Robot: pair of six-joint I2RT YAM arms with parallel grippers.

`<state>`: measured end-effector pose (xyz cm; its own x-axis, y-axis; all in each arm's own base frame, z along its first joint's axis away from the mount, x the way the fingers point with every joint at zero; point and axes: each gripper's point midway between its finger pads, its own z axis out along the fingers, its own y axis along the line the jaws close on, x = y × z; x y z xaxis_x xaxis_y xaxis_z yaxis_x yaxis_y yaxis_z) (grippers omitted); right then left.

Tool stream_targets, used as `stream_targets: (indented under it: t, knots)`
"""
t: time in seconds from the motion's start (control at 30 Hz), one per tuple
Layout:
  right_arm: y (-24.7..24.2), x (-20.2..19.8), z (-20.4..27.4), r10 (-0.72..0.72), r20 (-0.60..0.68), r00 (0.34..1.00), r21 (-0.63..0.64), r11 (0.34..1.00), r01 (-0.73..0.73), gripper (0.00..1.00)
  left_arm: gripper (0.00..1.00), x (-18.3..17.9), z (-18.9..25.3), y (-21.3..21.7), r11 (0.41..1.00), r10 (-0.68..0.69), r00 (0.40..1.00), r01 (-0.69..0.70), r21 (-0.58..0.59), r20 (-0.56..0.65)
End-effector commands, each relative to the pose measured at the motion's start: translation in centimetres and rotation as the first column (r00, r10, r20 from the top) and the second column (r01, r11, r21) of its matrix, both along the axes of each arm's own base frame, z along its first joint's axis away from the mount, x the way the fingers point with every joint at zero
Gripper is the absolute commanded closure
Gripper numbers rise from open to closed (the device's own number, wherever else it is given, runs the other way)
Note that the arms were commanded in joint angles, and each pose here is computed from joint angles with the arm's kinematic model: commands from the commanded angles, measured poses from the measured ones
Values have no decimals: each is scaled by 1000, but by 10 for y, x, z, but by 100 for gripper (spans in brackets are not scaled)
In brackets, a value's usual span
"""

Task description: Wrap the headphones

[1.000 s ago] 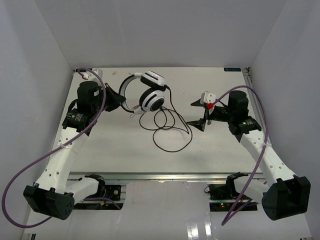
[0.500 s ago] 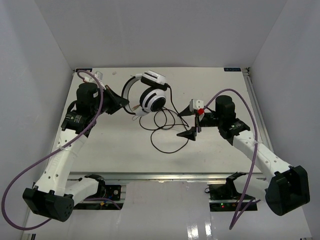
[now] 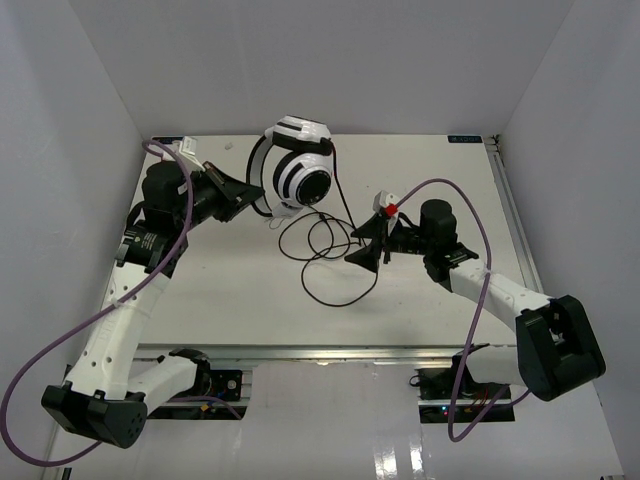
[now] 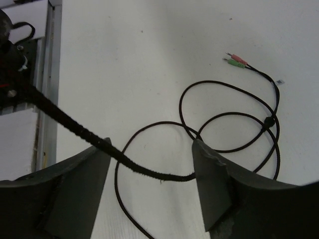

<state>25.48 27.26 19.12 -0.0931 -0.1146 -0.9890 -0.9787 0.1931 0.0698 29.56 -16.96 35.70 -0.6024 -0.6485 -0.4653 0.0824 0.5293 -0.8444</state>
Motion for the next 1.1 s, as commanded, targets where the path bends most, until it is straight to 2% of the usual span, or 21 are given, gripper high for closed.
stream_targets:
  t: [0.0, 0.03, 0.17, 0.23, 0.37, 0.43, 0.47, 0.53, 0.57, 0.6, 0.67, 0.73, 0.77, 0.83, 0.87, 0.93, 1.0, 1.07]
  knots:
    - [8, -12, 34, 88, 102, 991, 108, 989, -99, 53, 100, -6, 62, -6, 990, -10, 991, 29, -142, 130]
    - [8, -16, 37, 99, 106, 989, 114, 987, -111, 66, 100, -4, 61, -6, 990, -7, 992, 25, -142, 127]
    - [7, -19, 50, 112, 135, 984, 112, 985, -128, 88, 100, 7, 50, -7, 989, 11, 995, 4, -150, 96]
    - [3, -18, 53, 88, 154, 984, 87, 991, -102, 92, 100, 14, 46, -5, 988, 39, 995, -26, -150, 89]
    - [-10, -9, 57, 2, 229, 973, 0, 1000, -2, 92, 100, 34, 50, 4, 990, 105, 987, -91, -110, 125]
    - [-25, 6, 63, -98, 269, 958, -76, 990, 123, 92, 100, 52, 39, 13, 990, 138, 978, -143, 18, 156]
    - [-32, 15, 73, -130, 339, 932, -104, 979, 175, 92, 100, 61, 34, 20, 981, 158, 975, -172, 84, 158]
    - [-59, 32, 84, -206, 475, 856, -197, 923, 331, 92, 100, 79, 18, 42, 927, 205, 958, -256, 274, 201]
    - [-68, 37, 102, -230, 535, 813, -195, 903, 384, 92, 100, 87, 3, 49, 898, 219, 957, -274, 343, 191]
    - [-77, 43, 96, -234, 564, 792, -235, 874, 425, 92, 100, 90, -2, 59, 860, 227, 950, -300, 413, 215]
    - [-106, 58, 125, -263, 709, 654, -247, 777, 579, 92, 100, 100, -44, 78, 734, 233, 951, -310, 605, 205]
    - [-131, 72, 143, -296, 790, 538, -226, 674, 703, 92, 100, 103, -68, 89, 647, 226, 954, -298, 702, 197]
    - [-137, 77, 154, -304, 817, 489, -202, 645, 737, 92, 100, 103, -79, 89, 614, 194, 962, -271, 741, 190]
    - [-143, 82, 173, -314, 844, 435, -168, 616, 770, 92, 100, 100, -101, 82, 576, 147, 976, -215, 789, 158]
    - [-142, 84, 185, -320, 850, 418, -149, 617, 773, 92, 100, 99, -111, 77, 549, 108, 983, -184, 815, 149]
    - [-134, 88, 198, -328, 843, 426, -134, 640, 757, 92, 100, 93, -122, 55, 523, 21, 991, -124, 843, 133]
    - [-119, 88, 211, -344, 818, 462, -109, 696, 710, 92, 100, 87, -131, 39, 506, -35, 992, -86, 858, 120]
    - [-100, 84, 220, -342, 780, 524, -93, 765, 637, 92, 100, 80, -132, 19, 501, -108, 986, -58, 863, 129]
